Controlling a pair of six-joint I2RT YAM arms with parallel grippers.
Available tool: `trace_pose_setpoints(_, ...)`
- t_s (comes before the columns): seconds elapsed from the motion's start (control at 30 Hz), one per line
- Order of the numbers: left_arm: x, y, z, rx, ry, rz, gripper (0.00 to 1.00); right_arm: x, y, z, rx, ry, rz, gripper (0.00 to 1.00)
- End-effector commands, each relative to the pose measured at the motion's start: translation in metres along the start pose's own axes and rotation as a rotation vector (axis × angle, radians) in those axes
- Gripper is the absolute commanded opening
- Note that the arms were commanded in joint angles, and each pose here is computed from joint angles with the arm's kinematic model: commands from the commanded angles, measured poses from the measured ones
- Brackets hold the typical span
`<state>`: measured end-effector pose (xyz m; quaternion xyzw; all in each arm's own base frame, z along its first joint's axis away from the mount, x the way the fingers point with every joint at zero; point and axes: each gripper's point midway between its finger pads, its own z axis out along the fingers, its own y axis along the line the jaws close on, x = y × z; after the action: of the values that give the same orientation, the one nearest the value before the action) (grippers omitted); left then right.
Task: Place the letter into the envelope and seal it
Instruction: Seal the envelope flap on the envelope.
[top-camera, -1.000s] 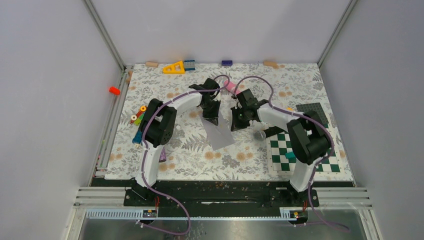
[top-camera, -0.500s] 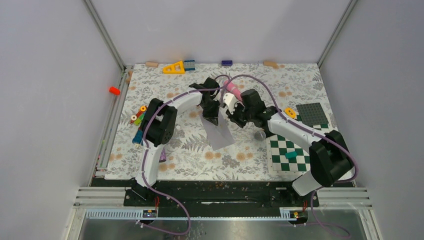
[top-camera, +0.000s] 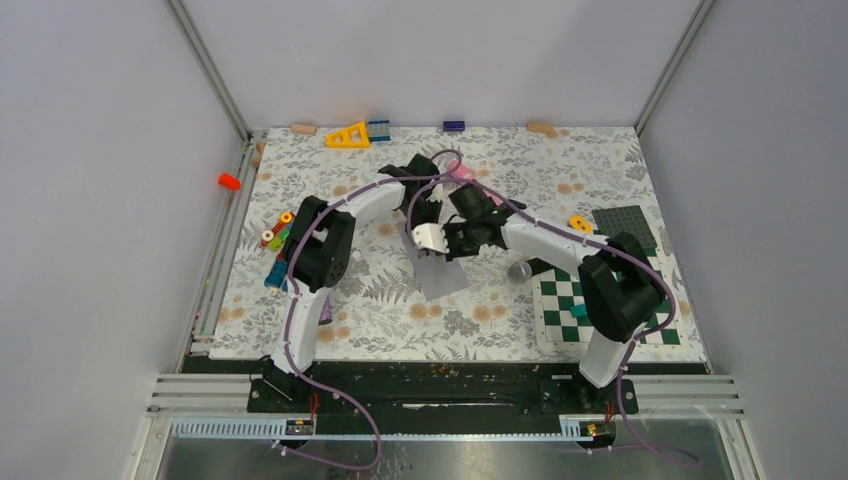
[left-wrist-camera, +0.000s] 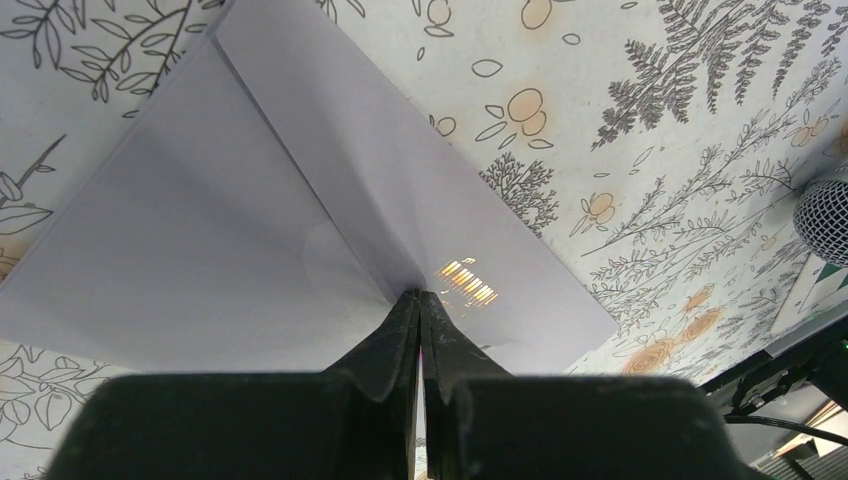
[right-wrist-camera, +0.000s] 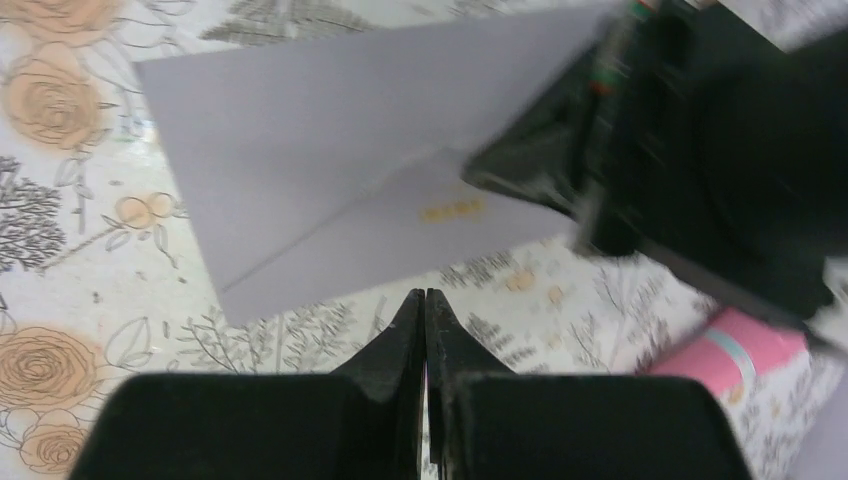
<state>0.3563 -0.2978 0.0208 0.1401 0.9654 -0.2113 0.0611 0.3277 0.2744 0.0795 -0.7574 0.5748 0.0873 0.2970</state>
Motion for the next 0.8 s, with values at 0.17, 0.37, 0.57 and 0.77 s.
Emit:
trace_pose_setpoints(0.17,0.014,0.012,0.019,-0.029,0.063,0.037,0.0,-0.018,0.033,0.035,-0.168,-0.016,-0.23,0.0)
trace_pose_setpoints(0.37,0.014,0.013,0.019,-0.036,0.065,0.047,0.0,-0.014,0.019,0.05,-0.132,0.04,-0.325,0.0)
trace_pose_setpoints(0.57,0.015,0.013,0.018,-0.042,0.064,0.051,0.0,-0.008,0.006,0.059,-0.124,0.083,-0.399,0.0)
trace_pose_setpoints(0.77,0.016,0.011,0.016,-0.044,0.063,0.06,0.0,-0.008,-0.001,0.068,-0.147,0.097,-0.429,0.0)
